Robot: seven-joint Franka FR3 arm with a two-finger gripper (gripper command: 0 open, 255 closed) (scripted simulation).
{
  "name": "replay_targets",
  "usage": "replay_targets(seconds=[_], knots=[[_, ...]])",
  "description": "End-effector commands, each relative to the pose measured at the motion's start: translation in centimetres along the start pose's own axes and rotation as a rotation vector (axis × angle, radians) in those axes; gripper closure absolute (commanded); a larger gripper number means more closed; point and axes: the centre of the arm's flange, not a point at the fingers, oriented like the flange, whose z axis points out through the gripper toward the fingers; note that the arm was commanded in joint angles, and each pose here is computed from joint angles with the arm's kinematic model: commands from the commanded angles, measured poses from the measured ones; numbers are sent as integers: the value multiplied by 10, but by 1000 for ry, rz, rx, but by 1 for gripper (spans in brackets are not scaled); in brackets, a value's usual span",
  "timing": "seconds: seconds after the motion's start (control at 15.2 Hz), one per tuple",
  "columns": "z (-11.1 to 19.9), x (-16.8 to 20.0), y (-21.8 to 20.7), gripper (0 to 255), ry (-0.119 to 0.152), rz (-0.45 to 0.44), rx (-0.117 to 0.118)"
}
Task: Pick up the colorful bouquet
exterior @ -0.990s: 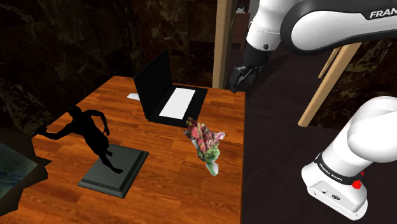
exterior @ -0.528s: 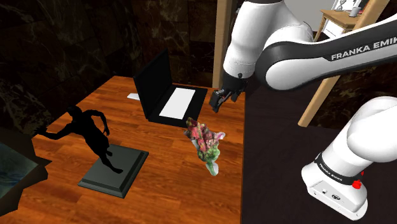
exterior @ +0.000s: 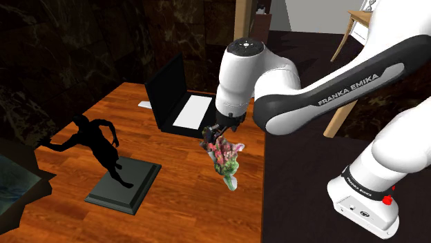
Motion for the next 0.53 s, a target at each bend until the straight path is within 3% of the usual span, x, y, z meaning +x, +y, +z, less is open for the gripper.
replay_targets(seconds=[0.0,0.2,0.46], knots=[[18,-1,-22,0,3,2,-2],[40,-2,-48,0,6,3,-9],[61,-7,-49,0,6,3,-9]])
